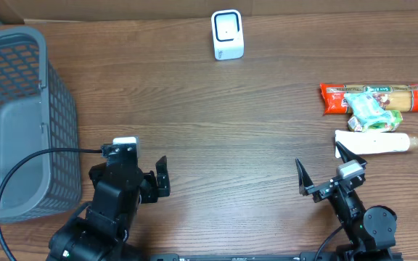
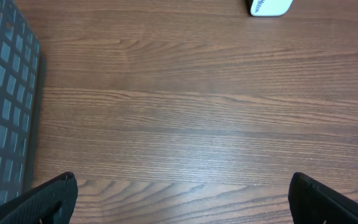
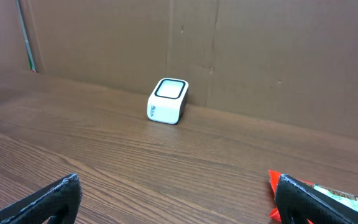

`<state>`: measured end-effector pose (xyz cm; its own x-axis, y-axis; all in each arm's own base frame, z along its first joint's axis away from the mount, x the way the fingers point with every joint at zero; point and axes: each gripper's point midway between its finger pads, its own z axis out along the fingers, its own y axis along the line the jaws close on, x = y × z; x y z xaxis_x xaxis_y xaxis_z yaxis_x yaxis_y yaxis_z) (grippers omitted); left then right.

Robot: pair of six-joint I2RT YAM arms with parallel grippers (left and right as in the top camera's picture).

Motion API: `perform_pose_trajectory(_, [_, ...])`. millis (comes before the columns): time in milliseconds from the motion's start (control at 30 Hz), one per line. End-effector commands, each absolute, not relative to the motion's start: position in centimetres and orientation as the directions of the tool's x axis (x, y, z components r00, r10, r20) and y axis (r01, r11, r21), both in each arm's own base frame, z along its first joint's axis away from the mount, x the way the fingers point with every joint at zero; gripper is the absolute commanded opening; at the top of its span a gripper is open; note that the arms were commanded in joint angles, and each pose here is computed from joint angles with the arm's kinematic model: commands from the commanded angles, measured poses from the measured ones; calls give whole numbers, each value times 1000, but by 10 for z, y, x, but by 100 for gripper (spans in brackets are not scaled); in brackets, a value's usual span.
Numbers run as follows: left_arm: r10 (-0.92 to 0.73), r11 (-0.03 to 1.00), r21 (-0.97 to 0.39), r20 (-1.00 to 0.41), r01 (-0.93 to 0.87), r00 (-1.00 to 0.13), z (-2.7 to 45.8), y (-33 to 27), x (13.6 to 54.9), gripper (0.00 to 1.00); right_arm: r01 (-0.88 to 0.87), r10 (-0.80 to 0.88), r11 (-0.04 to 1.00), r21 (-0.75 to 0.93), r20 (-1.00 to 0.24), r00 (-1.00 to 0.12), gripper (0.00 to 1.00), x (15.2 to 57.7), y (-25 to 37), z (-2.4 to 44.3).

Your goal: Scan the item barcode

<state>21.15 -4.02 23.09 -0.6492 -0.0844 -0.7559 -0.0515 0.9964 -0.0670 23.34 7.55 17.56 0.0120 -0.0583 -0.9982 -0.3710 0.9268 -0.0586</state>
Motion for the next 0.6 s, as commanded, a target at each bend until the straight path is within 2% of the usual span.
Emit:
perform_pose_trajectory(0, [-96,995,-73,-762,-63,-641,233,-39,212,99,-363,-51,930,-53,-999,15,100,234,74,174])
perform_pose_trajectory(233, [-91,996,-65,-767,-63,-636,232,-38,212,100,-363,-51,930,-53,-999,15,100,234,74,174])
perform_pose_trajectory(367, [-131,989,-55,-767,-139,-628,220,-22,215,100,-363,-51,930,-53,-999,15,100,234,74,174])
perform_pose_trajectory(467, [-181,976,-89,-831,-197,-526,209,-7,236,99,-363,-51,930,-53,-999,15,100,234,74,174])
perform_pose_trajectory(567, [-113,992,-81,-906,-95,-409,208,-11,250,100,-363,-51,930,-53,-999,15,100,234,74,174])
